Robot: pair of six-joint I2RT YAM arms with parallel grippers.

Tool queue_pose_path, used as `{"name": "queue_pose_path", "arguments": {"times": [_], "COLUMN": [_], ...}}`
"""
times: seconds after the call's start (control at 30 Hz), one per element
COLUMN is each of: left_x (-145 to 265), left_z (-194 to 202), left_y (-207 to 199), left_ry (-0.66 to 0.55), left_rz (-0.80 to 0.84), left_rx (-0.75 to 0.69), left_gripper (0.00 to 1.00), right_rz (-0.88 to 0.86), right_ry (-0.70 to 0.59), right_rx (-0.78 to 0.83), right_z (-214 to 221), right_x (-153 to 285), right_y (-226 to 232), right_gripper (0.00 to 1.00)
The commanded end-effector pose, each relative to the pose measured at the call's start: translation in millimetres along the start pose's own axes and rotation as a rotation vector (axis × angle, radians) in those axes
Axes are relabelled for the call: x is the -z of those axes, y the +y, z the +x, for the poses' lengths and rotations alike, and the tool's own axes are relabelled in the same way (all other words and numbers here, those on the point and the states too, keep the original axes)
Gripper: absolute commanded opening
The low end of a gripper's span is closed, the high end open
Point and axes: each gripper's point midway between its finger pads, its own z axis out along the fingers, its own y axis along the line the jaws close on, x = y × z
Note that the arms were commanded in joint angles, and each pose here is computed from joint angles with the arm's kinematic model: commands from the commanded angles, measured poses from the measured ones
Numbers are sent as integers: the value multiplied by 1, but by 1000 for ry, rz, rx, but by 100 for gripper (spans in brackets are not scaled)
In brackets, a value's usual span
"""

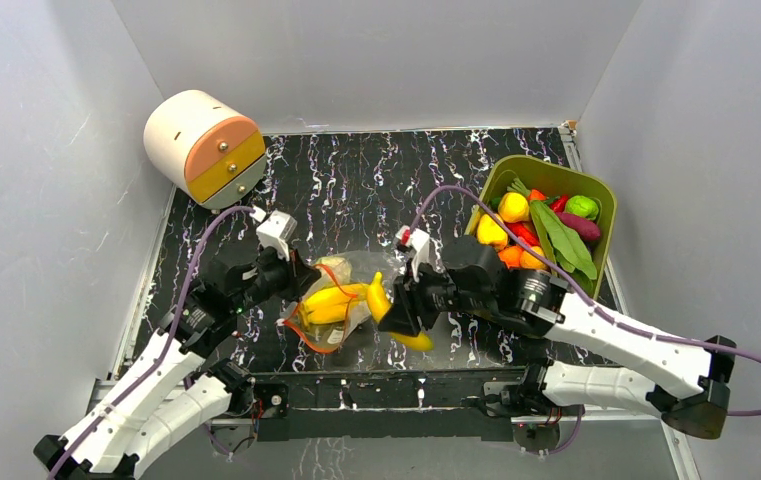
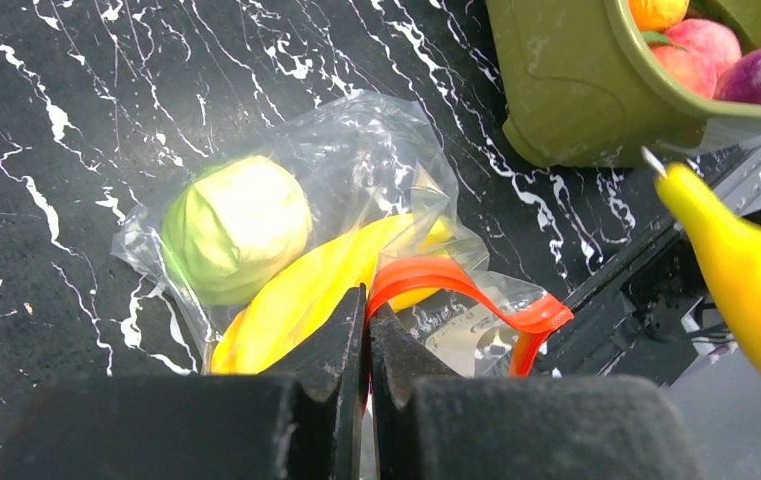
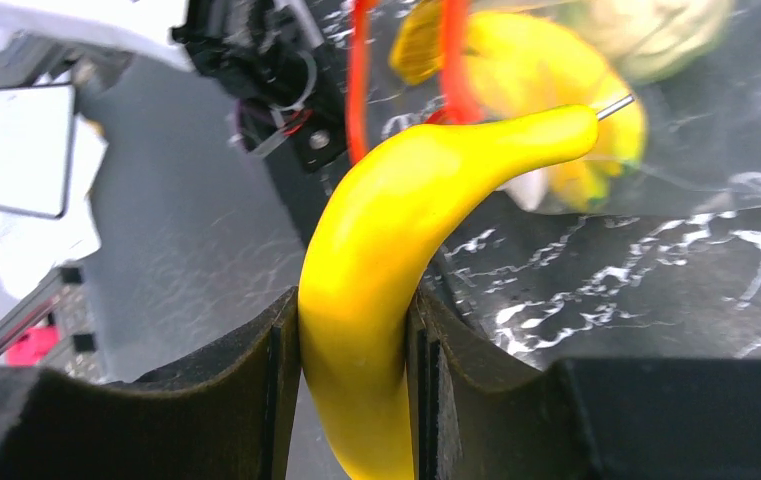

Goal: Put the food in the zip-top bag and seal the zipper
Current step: Place the fake fruit in the zipper food storage bag.

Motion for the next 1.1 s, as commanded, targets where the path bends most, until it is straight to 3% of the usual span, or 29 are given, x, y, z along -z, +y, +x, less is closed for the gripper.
{"name": "queue_pose_path", "arguments": {"times": [0.0,0.27,0.57,0.73,0.83,1.07], "left_x": [4,3,0,-1,-2,2], "left_z": [-32,-48,-52,-48,-47,-50], "left_y": [-5,-9,-12,-12,-13,-20], "left_ry": [-68,-91,-99,-95,-93,-101], "left_rz": [-26,-41,-43,-40,-34,7], "left_rx": [53,131,228,257,265,264], "left_gripper": [0,0,0,0,0,0], "right_rz": [-235,-423,-411,-434,-410,-168], "right_ry": [-114,-229,-113,-132,-129,-105], "right_rx": [8,25,-38,-92,-163,-410], "right_z": [-16,-31,-23,-25,-27,-25], "right_x": [18,26,-18,-30,-40,-69], "right_y": [48,79,77,80,76,38], "right_gripper": [28,28,28,29,30,31]}}
